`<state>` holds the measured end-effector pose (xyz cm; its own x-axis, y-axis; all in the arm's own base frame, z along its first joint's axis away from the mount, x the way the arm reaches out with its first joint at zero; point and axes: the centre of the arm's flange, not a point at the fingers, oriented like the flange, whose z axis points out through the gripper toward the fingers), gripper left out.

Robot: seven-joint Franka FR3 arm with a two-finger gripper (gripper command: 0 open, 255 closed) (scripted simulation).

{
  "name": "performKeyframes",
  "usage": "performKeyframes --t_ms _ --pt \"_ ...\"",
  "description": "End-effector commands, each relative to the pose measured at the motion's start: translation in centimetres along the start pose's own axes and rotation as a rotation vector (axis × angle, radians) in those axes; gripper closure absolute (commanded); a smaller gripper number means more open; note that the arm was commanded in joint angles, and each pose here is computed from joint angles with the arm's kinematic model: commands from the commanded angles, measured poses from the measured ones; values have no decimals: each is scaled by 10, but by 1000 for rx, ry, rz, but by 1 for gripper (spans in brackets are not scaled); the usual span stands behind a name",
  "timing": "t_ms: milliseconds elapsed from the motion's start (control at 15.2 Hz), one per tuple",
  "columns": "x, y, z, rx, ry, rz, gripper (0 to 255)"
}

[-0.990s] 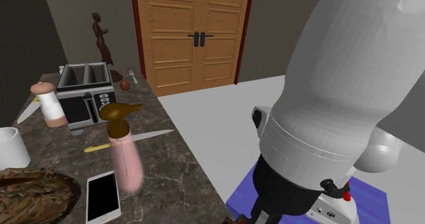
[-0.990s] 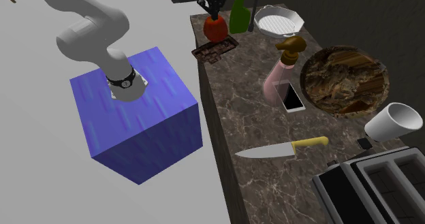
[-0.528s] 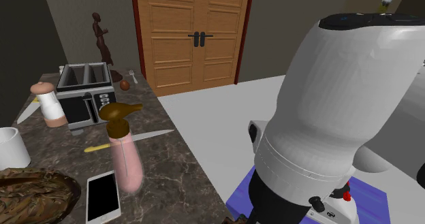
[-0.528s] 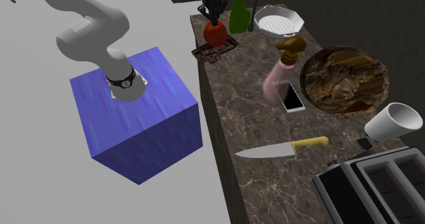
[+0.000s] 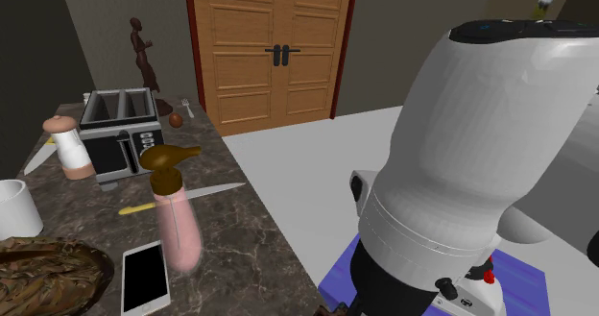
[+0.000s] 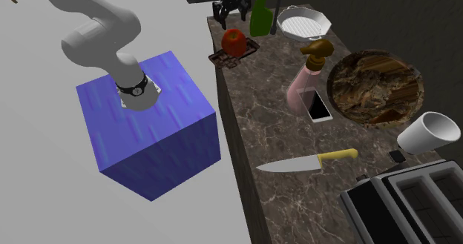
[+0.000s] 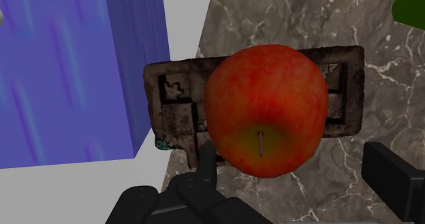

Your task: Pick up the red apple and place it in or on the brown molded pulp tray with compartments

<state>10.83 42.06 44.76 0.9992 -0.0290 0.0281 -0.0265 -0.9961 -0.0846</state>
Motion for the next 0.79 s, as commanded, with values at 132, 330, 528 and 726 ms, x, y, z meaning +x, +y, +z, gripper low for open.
performKeyframes --t_ms 132,330,528,726 --pt "0 0 -13 0 0 0 0" --pt "0 0 -50 0 0 0 0" --pt "0 0 -50 0 0 0 0" --pt "0 0 -50 0 0 0 0"
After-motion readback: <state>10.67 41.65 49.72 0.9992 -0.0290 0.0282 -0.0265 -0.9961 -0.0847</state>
